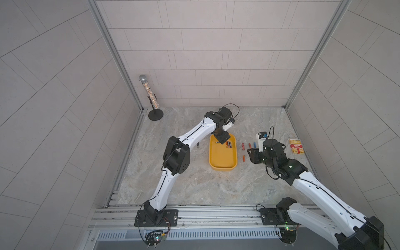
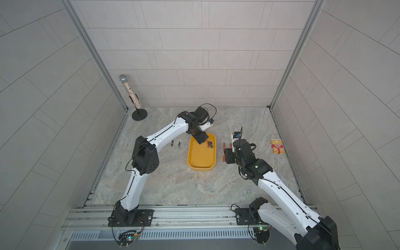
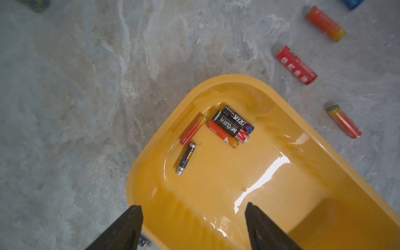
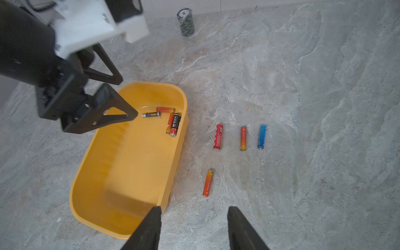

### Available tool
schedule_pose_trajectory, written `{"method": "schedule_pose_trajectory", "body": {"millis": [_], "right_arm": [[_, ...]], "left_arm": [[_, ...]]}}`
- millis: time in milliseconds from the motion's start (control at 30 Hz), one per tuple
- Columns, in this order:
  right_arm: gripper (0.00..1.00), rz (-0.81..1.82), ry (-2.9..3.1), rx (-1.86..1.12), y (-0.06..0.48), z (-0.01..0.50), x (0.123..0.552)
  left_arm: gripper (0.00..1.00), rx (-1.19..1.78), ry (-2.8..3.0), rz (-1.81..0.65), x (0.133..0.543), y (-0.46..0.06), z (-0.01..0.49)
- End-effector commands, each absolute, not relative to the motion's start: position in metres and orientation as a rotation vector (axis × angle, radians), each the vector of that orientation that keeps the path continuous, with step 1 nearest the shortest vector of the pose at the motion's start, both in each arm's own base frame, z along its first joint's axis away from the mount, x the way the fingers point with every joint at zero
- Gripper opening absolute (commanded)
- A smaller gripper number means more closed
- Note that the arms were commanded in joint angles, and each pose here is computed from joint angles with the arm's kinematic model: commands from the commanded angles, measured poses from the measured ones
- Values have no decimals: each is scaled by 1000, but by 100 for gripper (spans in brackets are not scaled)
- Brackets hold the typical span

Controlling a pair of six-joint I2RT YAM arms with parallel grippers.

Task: Take the batteries out of the storage box
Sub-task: Pick up the battery from the storage box.

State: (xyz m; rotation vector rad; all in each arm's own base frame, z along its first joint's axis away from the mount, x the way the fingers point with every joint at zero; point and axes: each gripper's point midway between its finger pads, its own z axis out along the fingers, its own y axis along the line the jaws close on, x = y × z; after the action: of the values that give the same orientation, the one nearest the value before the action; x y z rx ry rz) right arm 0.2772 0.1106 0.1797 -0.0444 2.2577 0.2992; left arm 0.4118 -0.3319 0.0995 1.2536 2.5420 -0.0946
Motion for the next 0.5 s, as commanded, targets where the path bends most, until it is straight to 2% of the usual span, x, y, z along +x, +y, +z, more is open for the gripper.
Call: {"method": "schedule_pose_trajectory", "body": {"millis": [0, 333, 400, 467], "right_arm": [[54, 303, 2212, -71, 113, 187, 280], [53, 287, 2209, -84, 113, 187, 282], [53, 280, 2207, -87, 112, 188, 281], [54, 266, 2203, -84, 109, 188, 281]], "left_arm": [[81, 1312, 2575, -29, 409, -327, 96], [73, 1360, 2591, 79, 420, -324, 55], [62, 1377, 2598, 61, 418, -325, 49], [61, 1383, 2604, 56, 417, -326, 45]]}}
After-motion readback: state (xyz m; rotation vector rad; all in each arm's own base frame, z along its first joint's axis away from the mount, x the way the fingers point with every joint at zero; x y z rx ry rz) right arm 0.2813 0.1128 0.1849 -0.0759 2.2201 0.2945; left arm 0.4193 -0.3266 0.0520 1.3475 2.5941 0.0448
